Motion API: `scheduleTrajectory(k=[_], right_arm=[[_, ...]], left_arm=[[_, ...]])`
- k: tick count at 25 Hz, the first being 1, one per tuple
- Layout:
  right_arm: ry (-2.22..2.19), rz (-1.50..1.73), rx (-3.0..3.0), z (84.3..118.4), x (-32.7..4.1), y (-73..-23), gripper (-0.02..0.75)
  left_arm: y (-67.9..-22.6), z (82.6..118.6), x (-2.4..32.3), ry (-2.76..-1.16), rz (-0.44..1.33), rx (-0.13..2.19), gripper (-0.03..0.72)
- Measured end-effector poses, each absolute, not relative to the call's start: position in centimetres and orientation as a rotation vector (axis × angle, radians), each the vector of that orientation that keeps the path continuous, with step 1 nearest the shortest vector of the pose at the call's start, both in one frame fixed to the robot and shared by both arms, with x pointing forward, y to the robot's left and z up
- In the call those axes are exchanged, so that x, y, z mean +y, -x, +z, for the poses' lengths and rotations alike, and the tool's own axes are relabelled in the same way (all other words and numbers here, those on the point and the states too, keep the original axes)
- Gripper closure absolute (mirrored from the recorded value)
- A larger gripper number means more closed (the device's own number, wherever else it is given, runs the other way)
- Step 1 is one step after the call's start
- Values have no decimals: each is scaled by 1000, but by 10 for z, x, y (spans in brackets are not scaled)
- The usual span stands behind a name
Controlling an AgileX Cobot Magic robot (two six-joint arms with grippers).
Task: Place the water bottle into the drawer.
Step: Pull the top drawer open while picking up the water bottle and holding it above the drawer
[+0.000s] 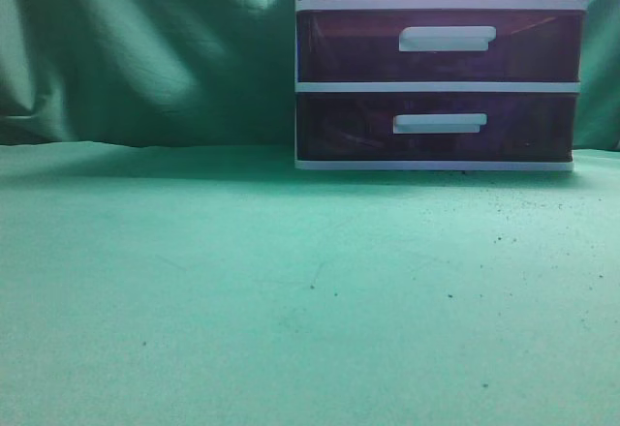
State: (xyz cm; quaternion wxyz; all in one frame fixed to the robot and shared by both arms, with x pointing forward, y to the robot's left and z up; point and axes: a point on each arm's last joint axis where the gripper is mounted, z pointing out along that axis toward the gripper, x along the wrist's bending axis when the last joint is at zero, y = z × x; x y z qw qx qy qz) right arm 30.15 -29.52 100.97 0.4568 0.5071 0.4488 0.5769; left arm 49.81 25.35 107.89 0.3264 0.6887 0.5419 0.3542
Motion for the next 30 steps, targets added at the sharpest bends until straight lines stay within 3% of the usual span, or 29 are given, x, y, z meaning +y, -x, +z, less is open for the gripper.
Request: scheduleTrajectory(k=[7,12,18,22,23,24,29,30], right_arm=[[-1508,1249,1331,1075,-291,-351,738],[-1554,1052,1539,1090,-288,-413,738],[-774,662,1952,1111,-258,-491,738],[-339,505,1923,1098,-236,-538,738],[-286,497,1876,1094,-233,-549,689],[-245,487,1841,1089,-230,-557,689],[-70,432,1707,1074,-220,-588,446],[-46,422,1712,1070,-218,-593,447]], left_arm=[[-489,1114,199,-1822,827,1231,414],[-480,1115,180,-1857,780,1157,414],[-479,1115,178,-1862,775,1148,414],[-479,1115,178,-1862,775,1148,414],[-479,1115,178,-1862,775,1148,414],[-479,1115,178,-1862,775,1148,414],[-479,1115,178,-1862,775,1148,414],[-479,1115,178,-1862,775,1148,414]])
